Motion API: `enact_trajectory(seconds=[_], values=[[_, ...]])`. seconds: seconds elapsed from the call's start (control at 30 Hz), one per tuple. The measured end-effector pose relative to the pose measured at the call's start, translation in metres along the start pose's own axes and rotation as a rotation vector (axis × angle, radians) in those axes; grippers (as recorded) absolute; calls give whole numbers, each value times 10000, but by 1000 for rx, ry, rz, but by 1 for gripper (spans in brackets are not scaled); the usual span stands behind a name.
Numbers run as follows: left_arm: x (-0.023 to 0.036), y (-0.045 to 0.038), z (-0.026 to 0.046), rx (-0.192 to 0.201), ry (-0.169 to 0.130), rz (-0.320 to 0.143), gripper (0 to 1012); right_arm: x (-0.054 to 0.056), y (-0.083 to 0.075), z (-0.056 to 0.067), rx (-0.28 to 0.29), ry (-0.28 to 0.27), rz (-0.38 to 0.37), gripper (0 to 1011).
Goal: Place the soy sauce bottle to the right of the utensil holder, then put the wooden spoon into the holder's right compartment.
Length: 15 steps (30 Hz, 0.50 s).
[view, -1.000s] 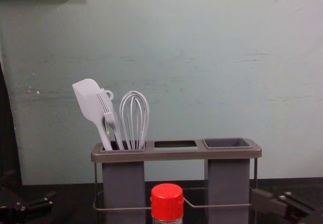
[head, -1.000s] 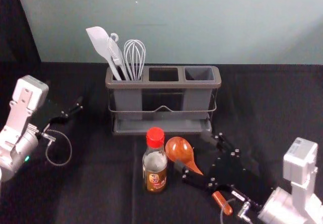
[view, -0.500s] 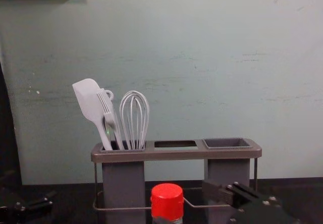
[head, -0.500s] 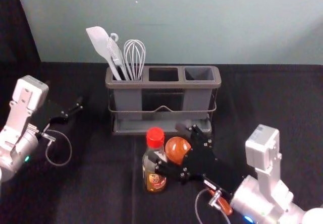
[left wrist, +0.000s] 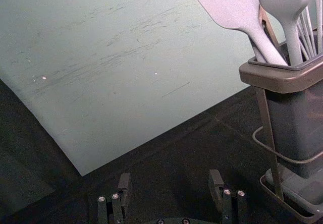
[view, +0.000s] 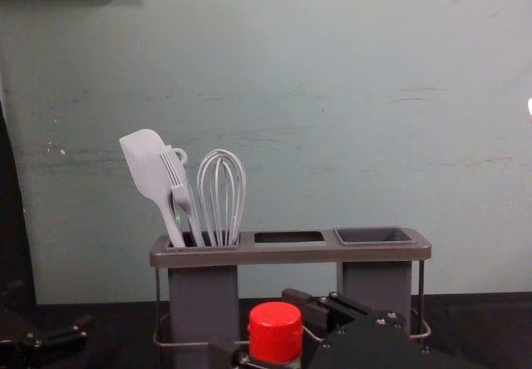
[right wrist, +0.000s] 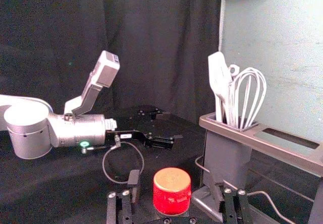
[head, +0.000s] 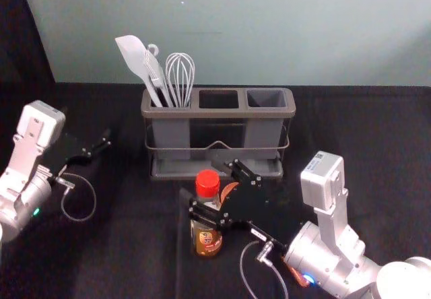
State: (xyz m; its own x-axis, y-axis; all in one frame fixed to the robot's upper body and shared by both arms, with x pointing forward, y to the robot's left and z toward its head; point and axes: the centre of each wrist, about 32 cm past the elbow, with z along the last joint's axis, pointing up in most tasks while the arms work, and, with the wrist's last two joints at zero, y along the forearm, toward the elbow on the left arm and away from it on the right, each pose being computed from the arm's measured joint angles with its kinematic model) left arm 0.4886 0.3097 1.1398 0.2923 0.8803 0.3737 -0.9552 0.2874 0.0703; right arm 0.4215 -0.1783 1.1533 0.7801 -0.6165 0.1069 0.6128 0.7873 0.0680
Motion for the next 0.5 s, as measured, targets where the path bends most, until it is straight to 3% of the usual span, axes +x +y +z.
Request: enact_trajectory(seconds=[0.5], values=[[0,0,0,0,0,0,1000,3,-14,-7,-4,9,11,420]])
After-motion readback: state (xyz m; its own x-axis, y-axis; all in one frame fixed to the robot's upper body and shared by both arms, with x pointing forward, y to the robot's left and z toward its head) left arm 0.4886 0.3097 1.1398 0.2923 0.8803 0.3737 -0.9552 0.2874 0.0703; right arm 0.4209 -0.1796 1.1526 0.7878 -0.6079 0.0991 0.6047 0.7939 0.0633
